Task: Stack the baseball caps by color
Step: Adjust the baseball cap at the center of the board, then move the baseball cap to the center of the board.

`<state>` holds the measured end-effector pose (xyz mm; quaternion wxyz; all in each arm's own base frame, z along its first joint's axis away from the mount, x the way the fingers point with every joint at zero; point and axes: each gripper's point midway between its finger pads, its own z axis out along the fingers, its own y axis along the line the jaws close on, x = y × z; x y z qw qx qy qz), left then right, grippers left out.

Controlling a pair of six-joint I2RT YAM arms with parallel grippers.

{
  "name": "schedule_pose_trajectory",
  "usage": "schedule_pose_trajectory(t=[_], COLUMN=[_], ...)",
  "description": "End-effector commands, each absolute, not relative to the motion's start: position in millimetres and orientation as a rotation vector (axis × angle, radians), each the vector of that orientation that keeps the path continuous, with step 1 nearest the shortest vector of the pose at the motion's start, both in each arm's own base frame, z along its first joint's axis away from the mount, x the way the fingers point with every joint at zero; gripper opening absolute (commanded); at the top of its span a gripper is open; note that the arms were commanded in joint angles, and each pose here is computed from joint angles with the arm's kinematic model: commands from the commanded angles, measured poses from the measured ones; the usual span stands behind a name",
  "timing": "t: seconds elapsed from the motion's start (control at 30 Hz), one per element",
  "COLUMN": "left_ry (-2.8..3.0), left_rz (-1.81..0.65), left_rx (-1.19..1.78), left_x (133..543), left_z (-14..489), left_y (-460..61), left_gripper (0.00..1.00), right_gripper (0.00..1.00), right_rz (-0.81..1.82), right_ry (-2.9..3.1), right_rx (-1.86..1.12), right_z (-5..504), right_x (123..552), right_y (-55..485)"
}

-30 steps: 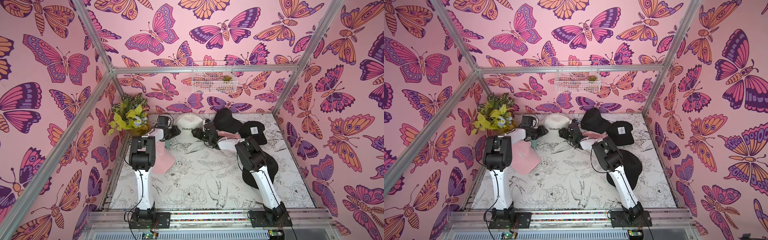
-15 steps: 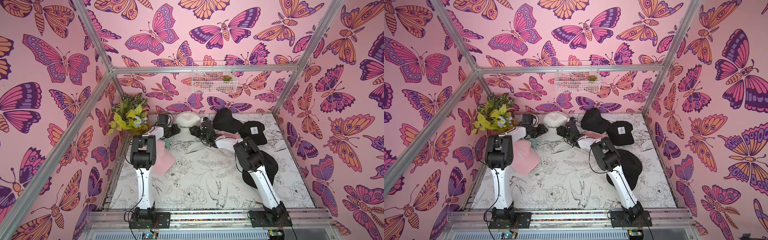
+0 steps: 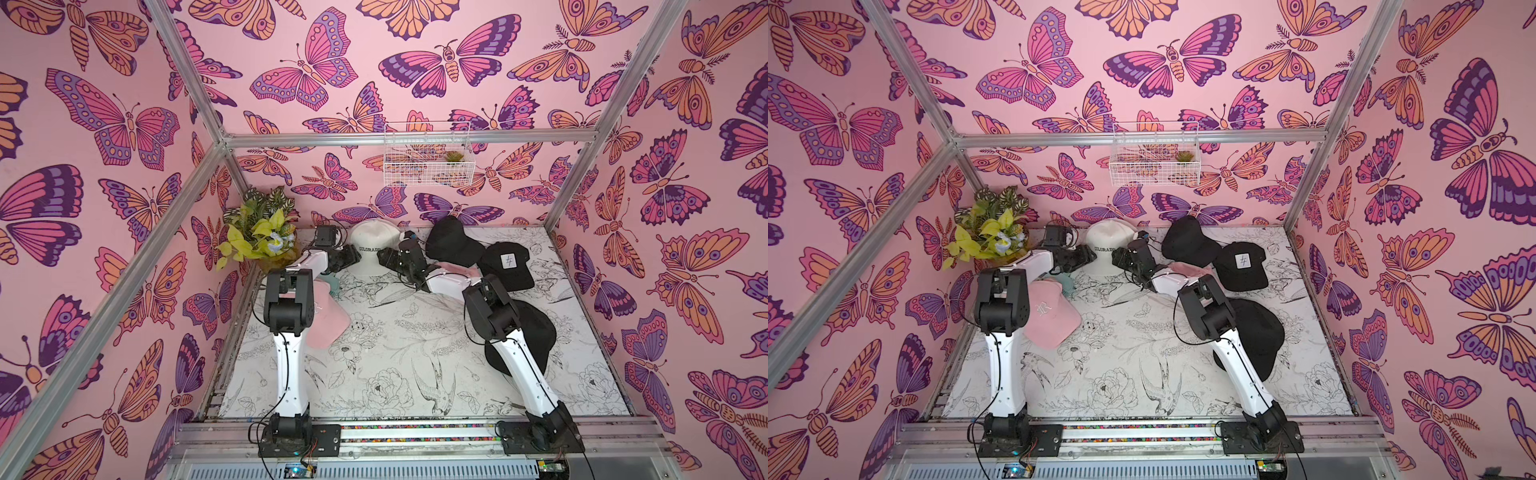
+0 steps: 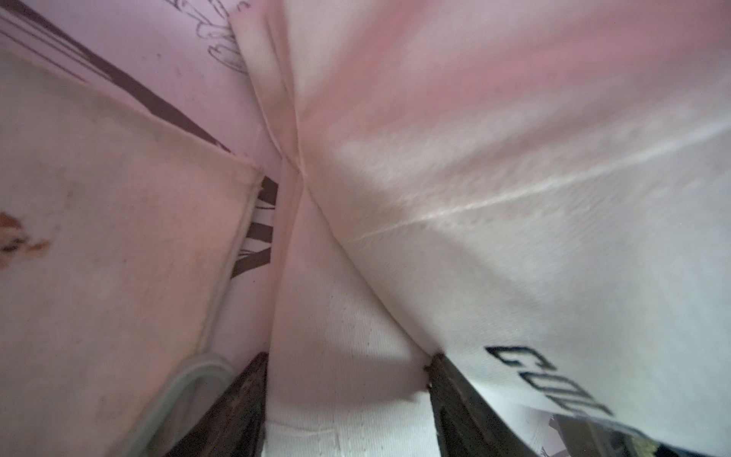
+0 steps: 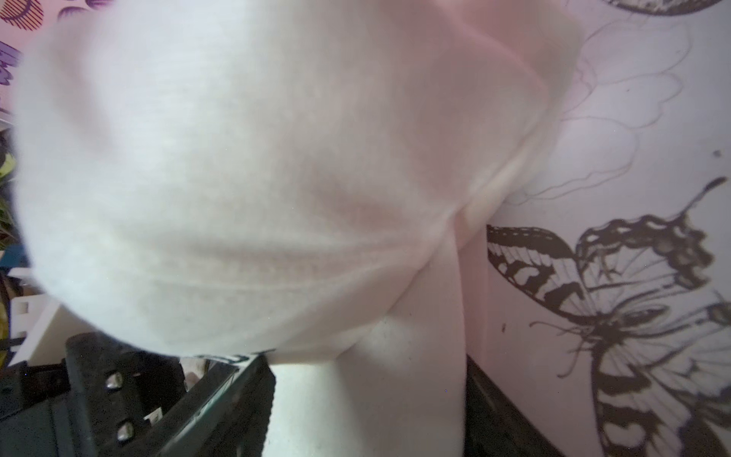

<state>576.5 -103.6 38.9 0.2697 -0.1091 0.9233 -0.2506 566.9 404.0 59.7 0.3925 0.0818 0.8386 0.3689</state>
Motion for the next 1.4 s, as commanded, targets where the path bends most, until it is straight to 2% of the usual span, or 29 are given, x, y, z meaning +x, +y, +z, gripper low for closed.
schedule_pose_trajectory(t=[0.0, 0.27, 0.53, 0.67, 0.8, 1.0, 1.2, 1.37], left_ry=[2.610, 2.552, 2.488, 2.449, 2.392, 2.396, 2.421, 2.427], left_rz=[-0.690, -0.594, -0.578, -0.599, -0.680, -0.825, -0.868, -0.865], left_rx=[-0.306, -0.293, -0.310, -0.308, -0.312, -0.270, -0.272, -0.283], left_x=[556, 548, 532, 511, 482, 435, 402, 395], left_z=[8, 52, 95, 112, 122, 118, 105, 101], left_y=[-107, -93, -89, -96, -113, -153, -169, -168], left_gripper=[0.67, 0.83, 1.00, 1.00, 1.00, 1.00, 1.00, 1.00], right_gripper=[0.75, 0.79, 0.81, 0.84, 0.86, 0.85, 0.84, 0.83], right_rz=[0.926, 0.914, 0.805, 0.592, 0.363, 0.251, 0.363, 0.389], right_ry=[2.174, 2.135, 2.162, 2.195, 2.290, 2.498, 2.668, 2.741], right_rx=[0.216, 0.142, -0.030, -0.188, -0.264, -0.138, -0.088, -0.066], right_z=[46, 82, 112, 136, 142, 123, 95, 71], right_x=[565, 546, 491, 468, 451, 453, 465, 479], right_y=[402, 371, 334, 295, 231, 131, 108, 113])
